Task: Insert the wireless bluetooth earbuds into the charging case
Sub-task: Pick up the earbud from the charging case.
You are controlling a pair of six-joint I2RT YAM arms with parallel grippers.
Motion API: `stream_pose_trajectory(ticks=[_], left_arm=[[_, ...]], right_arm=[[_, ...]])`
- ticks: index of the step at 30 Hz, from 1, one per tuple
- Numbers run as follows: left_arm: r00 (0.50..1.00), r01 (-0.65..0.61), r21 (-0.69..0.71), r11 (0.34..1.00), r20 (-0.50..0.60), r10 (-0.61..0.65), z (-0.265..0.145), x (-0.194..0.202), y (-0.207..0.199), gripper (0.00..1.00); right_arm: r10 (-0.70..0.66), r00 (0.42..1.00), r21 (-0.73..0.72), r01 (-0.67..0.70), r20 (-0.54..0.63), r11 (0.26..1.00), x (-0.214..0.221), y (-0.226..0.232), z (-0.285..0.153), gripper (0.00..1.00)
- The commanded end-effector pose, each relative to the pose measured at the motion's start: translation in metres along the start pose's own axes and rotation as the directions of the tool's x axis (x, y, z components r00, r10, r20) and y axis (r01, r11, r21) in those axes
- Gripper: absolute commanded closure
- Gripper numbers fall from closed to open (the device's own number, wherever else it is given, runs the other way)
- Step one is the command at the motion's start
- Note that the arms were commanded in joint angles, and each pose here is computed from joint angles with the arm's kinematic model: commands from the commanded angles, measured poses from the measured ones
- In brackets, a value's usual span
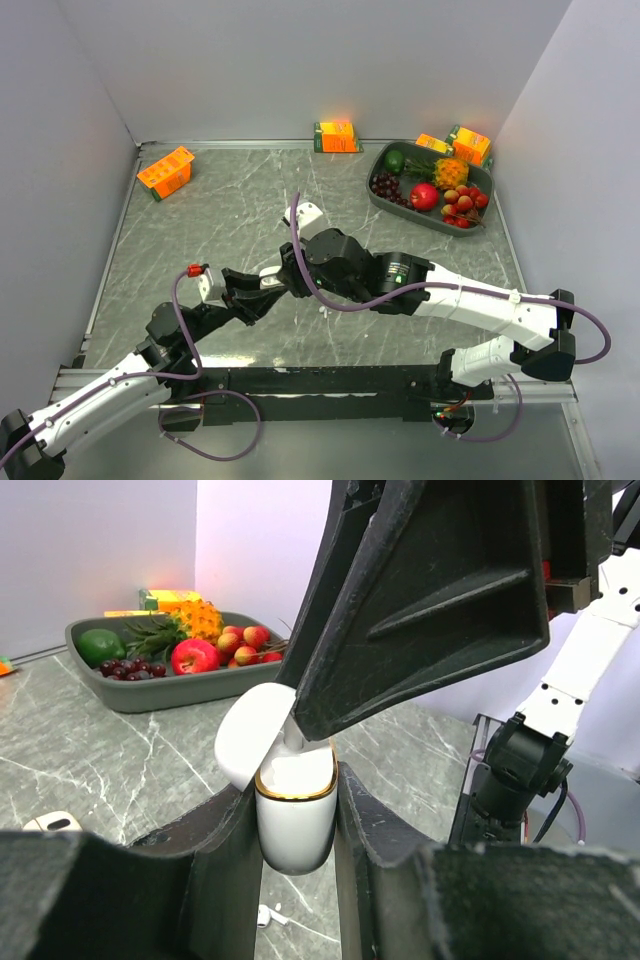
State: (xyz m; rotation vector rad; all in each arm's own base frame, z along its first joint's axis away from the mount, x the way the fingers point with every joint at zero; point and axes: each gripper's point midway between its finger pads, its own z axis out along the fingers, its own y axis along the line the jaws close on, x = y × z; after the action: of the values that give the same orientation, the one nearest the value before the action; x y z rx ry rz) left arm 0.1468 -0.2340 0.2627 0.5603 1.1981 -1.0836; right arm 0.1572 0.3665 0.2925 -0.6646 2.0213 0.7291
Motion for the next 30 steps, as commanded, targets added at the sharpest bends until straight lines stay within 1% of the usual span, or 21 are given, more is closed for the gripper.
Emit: stream_pose_trajectory(ticks=[1,10,17,30], left_arm=[[0.997,-0.015,0.053,0.999,0.080,0.011,0.004,-0.027,-0.013,0.99],[0.997,-0.006,0.052,0.999,0.077,0.002,0.004,-0.026,-0.013,0.99],[0.997,-0.002,0.054,0.999,0.076,-0.002,0.005,-0.027,-0.013,0.99],[0.997,0.005,0.038,0.999,0.083,-0.008,0.004,-0.028,-0.011,0.99]], right_arm=[[0.020,0.998,-0.025,-0.018,0.066,1.000,-0.026,0.010,-0.006,0.85],[0.025,0.995,-0.033,-0.022,0.094,0.999,-0.036,0.012,-0.013,1.00],[0.027,0.994,-0.038,-0.023,0.108,0.999,-0.040,0.012,-0.015,1.00],[0.045,0.984,-0.051,-0.037,0.171,0.998,-0.056,0.010,-0.034,1.00]])
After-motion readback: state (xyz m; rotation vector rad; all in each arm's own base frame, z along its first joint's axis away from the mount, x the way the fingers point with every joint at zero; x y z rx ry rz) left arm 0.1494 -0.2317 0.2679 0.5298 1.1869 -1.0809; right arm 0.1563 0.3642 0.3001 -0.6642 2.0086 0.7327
